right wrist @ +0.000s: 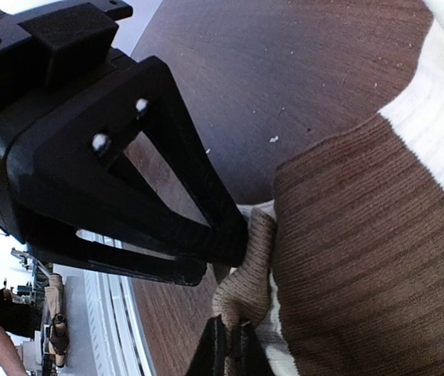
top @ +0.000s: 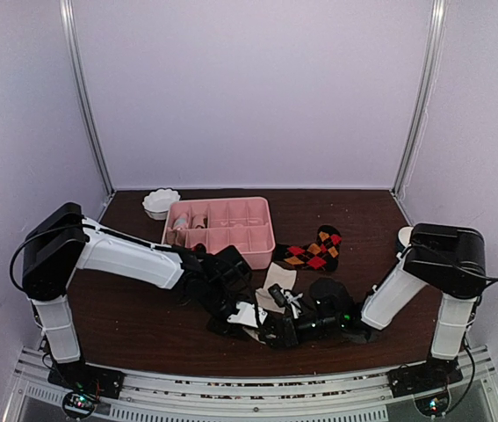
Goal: Roll the socks
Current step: Roll the sock.
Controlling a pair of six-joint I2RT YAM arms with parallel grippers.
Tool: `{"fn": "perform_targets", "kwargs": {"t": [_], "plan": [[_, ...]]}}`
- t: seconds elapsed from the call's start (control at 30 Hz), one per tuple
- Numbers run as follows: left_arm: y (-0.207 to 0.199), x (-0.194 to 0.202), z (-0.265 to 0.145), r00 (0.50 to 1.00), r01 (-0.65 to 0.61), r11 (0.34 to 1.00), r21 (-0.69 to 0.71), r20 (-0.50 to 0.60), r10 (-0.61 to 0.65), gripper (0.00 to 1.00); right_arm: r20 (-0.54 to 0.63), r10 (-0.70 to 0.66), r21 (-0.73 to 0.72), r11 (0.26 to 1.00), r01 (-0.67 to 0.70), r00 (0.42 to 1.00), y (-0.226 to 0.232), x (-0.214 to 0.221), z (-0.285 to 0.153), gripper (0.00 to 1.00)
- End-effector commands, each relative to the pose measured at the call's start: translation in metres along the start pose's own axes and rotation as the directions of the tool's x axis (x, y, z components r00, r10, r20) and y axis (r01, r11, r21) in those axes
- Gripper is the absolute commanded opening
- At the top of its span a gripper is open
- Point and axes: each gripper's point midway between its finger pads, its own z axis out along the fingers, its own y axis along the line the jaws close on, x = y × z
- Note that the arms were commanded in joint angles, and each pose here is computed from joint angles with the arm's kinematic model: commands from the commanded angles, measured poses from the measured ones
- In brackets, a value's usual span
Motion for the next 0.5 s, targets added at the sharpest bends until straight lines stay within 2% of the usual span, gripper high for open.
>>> {"fn": "perform_targets", "kwargs": {"t": [0.0, 0.13, 0.47], "plan": [[0.008, -0.008, -0.007, 1.0, -0.006, 0.999, -0.037, 0.01, 0.006, 0.37, -0.235, 0.15, 0.322, 0.944, -0.068, 0.96, -0.084, 0.084, -0.014, 0.0], [0.001, -0.011, -0.017, 1.0, -0.01, 1.0, -0.029, 0.022, 0.011, 0.43, -0.234, 0.149, 0.321, 0.944, -0.069, 0.961, -0.084, 0.084, -0.014, 0.0], [0.004, -0.017, -0.014, 0.998, -0.006, 0.999, -0.044, 0.065, 0.009, 0.41, -0.237, 0.163, 0.311, 0.947, -0.084, 0.958, -0.082, 0.085, -0.012, 0.0]]}}
